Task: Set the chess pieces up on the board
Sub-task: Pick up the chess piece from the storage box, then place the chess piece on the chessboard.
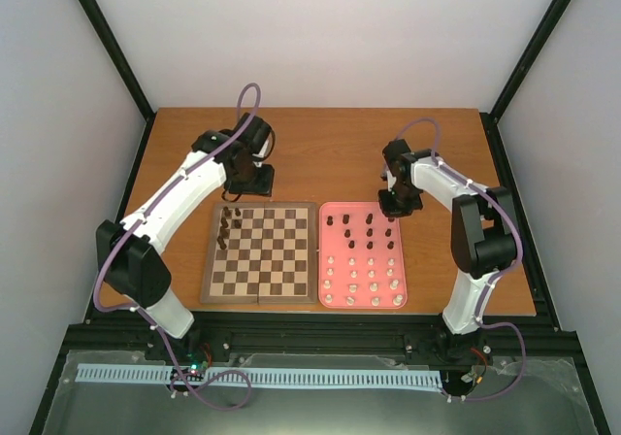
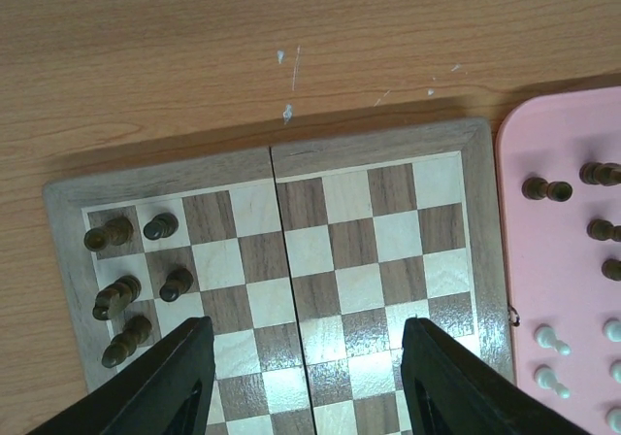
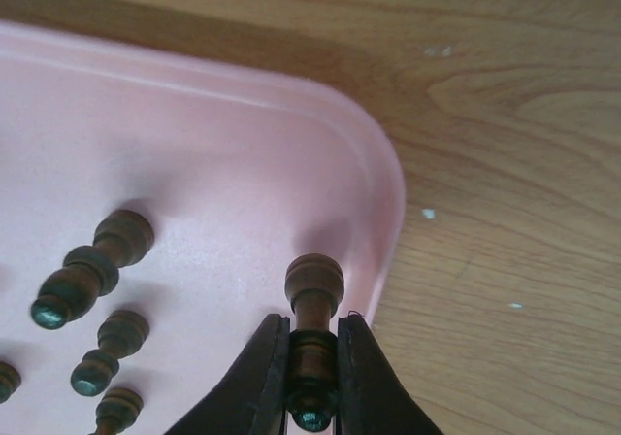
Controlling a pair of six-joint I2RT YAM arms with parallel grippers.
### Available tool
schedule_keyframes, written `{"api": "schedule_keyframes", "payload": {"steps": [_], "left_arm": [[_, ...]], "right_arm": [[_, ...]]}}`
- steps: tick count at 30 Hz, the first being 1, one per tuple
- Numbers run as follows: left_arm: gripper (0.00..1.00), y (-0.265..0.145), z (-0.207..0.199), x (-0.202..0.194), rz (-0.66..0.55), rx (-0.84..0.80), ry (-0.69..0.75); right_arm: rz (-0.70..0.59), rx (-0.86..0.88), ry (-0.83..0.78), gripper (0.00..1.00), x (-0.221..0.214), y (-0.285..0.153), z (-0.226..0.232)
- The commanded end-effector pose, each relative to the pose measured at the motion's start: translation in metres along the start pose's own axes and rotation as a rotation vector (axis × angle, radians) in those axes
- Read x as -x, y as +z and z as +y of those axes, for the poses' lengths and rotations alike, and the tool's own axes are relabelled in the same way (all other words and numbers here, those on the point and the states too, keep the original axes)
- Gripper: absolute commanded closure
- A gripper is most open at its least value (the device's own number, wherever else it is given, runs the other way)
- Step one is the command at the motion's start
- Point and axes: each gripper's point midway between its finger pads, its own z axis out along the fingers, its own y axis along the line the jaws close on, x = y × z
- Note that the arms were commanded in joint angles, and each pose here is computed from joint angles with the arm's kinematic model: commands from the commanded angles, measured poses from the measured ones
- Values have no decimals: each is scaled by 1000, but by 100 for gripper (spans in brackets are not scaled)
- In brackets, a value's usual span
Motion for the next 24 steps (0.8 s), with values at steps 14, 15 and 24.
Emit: {"api": "schedule_keyframes", "payload": {"steps": [14, 15, 24], "left_arm": [[33, -58, 118, -8, -116, 20, -308], [33, -59, 125, -11, -125, 26, -329], [19, -71, 157, -29, -184, 75, -422]], "right_arm": [[-230, 65, -213, 97, 36, -116, 134], [-225, 83, -245, 97, 32, -114, 152], [-144, 188, -553, 97, -11, -88, 294]]}}
